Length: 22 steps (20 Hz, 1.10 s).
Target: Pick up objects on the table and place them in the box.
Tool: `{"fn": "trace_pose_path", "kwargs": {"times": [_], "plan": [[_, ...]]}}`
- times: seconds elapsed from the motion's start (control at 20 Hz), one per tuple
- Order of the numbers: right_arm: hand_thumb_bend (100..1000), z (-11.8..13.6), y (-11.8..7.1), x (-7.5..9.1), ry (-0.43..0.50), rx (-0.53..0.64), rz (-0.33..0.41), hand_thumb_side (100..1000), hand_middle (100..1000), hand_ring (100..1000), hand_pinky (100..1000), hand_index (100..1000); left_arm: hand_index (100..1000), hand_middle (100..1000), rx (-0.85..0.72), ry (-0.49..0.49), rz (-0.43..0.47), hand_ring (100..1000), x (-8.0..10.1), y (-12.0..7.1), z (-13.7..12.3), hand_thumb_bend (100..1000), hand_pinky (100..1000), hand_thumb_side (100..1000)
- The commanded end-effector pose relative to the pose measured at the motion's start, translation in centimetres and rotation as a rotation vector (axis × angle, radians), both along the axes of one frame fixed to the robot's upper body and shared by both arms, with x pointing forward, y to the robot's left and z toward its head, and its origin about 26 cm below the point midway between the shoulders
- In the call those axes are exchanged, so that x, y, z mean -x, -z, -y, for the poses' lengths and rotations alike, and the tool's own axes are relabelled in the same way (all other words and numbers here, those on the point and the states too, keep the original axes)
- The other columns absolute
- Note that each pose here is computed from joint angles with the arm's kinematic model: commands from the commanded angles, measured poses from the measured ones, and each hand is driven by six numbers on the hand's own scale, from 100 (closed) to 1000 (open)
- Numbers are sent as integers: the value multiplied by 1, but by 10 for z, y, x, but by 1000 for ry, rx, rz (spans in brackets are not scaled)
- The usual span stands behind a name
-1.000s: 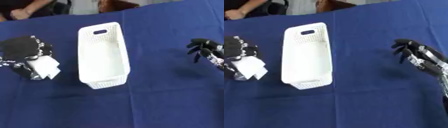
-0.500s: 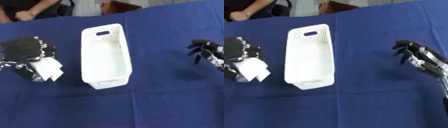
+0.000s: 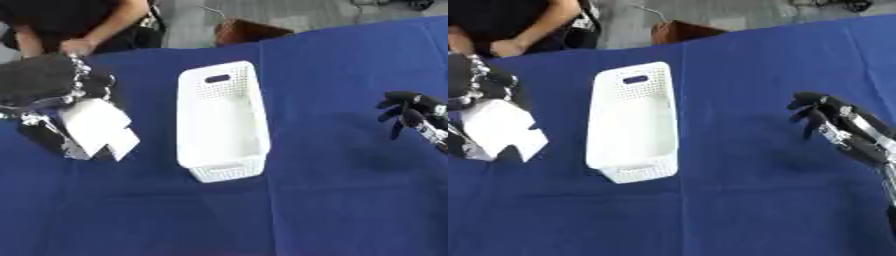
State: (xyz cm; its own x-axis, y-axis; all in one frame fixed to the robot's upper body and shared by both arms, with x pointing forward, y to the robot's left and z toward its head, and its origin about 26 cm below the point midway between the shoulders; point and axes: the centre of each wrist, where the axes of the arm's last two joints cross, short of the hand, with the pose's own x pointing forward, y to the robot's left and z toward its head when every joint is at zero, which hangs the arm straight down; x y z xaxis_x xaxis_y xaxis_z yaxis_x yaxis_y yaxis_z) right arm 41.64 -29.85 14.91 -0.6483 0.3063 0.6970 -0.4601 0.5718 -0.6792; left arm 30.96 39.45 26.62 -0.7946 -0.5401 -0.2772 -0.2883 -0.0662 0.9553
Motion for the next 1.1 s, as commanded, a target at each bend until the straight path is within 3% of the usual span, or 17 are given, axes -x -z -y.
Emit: {"fn": "trace_pose_path", "kwargs": {"times": [0.05,0.8,1.1], "plan": [[100,2,-10,1,5,4,25,755,776,712,470,930,159,100,-17,16,10,100,7,-23,3,110,100,145],[100,1,-10,2,5,4,24,754,776,712,470,930,161,100,0,26,-16,100,7,-28,7,100,100,150],[100,-9,-15,-2,-26,10,35,753,777,713,472,930,163,100,58,40,12,100,-7,-39,8,100,100,141]]}}
